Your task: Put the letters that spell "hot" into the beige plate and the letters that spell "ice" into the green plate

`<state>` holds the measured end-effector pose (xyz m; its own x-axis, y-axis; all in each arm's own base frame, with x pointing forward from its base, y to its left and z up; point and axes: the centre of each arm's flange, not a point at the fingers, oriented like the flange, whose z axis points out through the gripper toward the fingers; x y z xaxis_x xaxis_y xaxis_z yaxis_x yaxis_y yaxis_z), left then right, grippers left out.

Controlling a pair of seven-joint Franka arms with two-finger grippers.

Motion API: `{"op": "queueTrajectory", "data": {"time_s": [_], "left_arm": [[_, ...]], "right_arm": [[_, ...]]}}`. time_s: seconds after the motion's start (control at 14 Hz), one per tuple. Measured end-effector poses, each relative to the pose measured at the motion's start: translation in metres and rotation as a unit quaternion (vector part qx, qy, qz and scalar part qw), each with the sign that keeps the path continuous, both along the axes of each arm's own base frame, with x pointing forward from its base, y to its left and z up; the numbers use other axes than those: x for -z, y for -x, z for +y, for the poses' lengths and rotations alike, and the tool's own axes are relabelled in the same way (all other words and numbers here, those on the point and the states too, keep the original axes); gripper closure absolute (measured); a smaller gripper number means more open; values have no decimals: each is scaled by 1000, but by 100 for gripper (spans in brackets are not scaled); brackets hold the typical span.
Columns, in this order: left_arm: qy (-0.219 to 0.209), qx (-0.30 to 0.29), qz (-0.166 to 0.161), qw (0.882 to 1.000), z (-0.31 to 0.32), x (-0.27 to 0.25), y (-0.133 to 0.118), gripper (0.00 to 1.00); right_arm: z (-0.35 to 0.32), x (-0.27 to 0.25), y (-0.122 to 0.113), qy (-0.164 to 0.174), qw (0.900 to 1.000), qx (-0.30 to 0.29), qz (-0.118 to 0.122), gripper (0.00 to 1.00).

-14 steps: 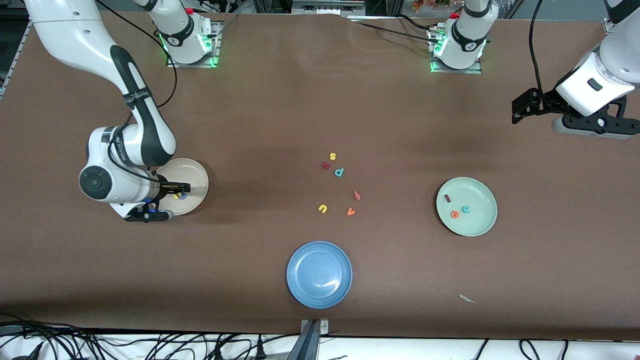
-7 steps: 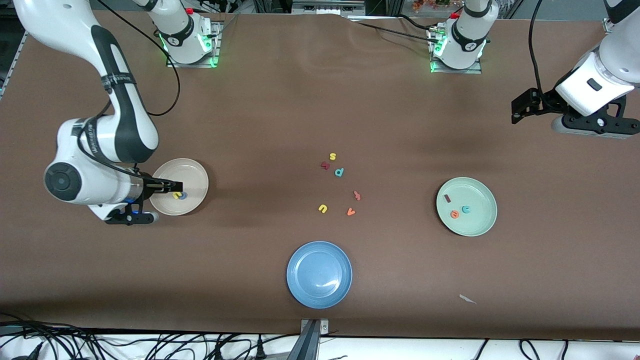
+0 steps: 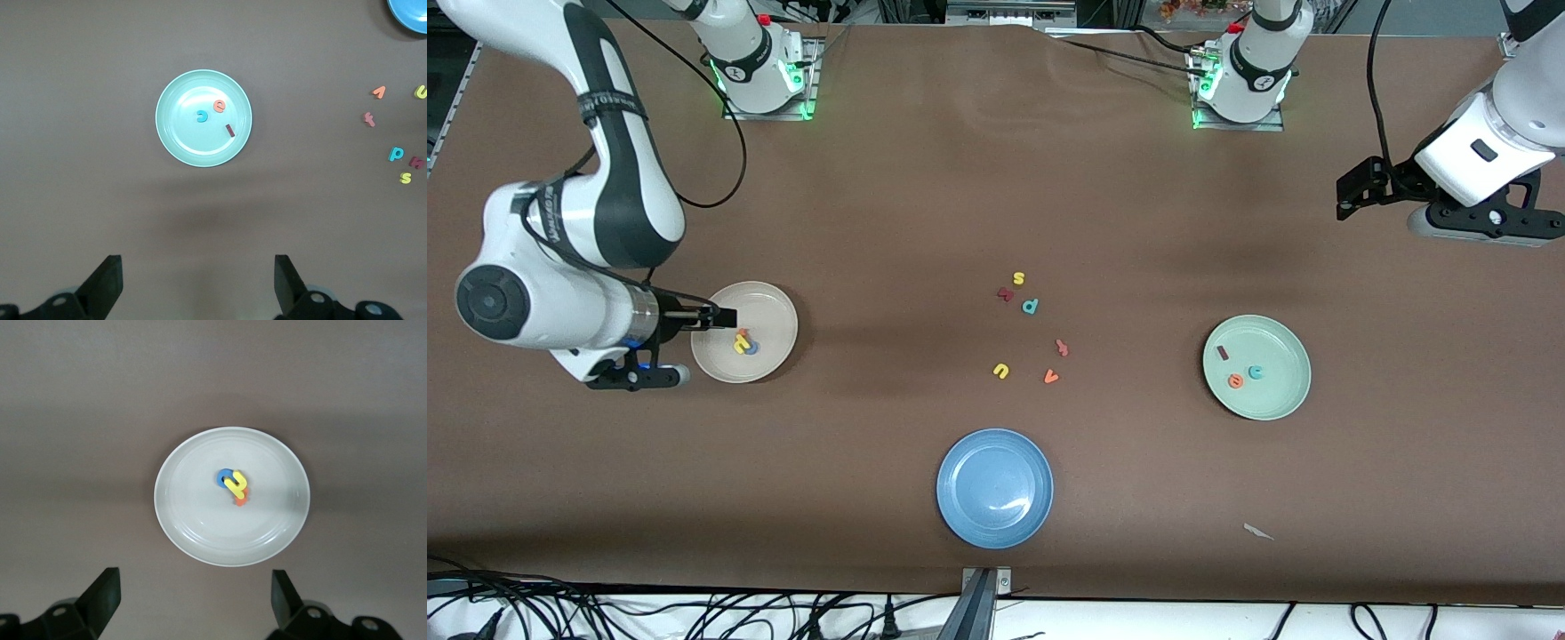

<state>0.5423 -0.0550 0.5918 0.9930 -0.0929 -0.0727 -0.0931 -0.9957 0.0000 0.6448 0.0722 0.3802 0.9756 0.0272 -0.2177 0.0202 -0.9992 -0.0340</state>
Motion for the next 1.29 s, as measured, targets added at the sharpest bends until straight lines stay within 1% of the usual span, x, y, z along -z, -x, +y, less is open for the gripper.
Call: {"op": "queueTrajectory", "data": {"time_s": [0.21,0.43,0.64,0.71,0.86,0.93,1.29], "left_arm": [[0,0,0,1000,0,0,0,0],[0,0,0,1000,0,0,0,0],[0,-1,0,1000,0,0,0,0],[0,-1,0,1000,0,0,0,0],[0,-2,1,1000,0,0,0,0],[0,-2,1,1000,0,0,0,0],[0,3,1,1000,-5,0,1,0]], "right_arm": [[-28,-50,24,-4,999,9,-36,0],[-50,-117,47,-8,996,8,-84,0],[-48,-167,66,-5,992,5,-123,0],[-47,-178,71,-4,991,3,-132,0],[-45,-186,75,-3,991,2,-134,0],[-45,-184,75,-3,991,1,-130,0],[-45,-172,68,-4,995,-3,-102,0]]}}
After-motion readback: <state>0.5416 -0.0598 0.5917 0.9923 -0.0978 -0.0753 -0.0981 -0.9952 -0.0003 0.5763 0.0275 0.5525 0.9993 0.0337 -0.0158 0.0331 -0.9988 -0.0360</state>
